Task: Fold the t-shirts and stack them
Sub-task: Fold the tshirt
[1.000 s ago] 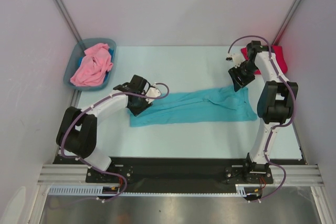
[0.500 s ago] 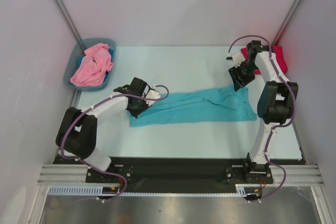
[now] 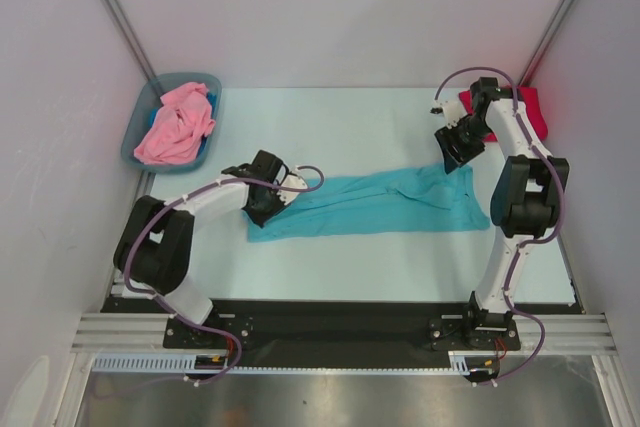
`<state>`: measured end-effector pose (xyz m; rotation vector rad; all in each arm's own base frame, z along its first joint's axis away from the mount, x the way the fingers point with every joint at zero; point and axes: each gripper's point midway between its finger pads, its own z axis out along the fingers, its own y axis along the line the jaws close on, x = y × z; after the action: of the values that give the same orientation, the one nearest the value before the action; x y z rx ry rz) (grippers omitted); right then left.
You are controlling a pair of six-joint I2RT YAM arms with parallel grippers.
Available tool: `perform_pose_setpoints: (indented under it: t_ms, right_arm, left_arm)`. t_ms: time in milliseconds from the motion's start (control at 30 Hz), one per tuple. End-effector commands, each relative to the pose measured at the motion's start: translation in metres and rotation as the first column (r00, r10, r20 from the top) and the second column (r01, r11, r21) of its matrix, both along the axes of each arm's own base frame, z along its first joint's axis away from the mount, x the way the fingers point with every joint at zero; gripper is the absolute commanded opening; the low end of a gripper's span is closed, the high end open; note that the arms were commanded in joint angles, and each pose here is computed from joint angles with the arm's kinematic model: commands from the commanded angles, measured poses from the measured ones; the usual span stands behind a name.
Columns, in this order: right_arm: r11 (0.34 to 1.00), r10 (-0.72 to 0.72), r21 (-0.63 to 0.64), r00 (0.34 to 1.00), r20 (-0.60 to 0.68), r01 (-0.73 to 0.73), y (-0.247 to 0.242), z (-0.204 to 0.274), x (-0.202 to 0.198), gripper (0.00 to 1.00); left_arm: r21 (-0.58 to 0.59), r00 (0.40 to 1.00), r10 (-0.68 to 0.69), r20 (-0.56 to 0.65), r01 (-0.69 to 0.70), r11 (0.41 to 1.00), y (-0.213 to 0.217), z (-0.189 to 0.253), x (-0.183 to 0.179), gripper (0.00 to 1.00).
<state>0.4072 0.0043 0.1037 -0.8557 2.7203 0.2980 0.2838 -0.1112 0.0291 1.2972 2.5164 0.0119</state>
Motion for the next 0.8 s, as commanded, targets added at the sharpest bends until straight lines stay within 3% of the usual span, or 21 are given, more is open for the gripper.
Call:
perform_pose_setpoints:
  t_ms: [0,367,767]
  right_arm:
    - [0.999,-0.009,0.04,0.999,0.052,0.007,0.008,0.02,-0.004,0.52]
    - [0.996,-0.04,0.074,0.999,-0.014,0.041,0.009,-0.004,-0.033,0.53]
    - [0.992,-0.087,0.087,0.996,-0.017,0.088,0.004,-0.003,-0.036,0.54]
  left_arm:
    - [-0.014,1.0,0.013,0.015,-0.013,1.0,-0.006,-0.002,0.008,0.0]
    - [0.018,0.999,0.025,0.022,-0.025,1.0,-0.002,-0.009,0.012,0.0]
    - [0.074,0.996,0.049,0.069,-0.054,0.996,0.004,-0.027,0.019,0.0]
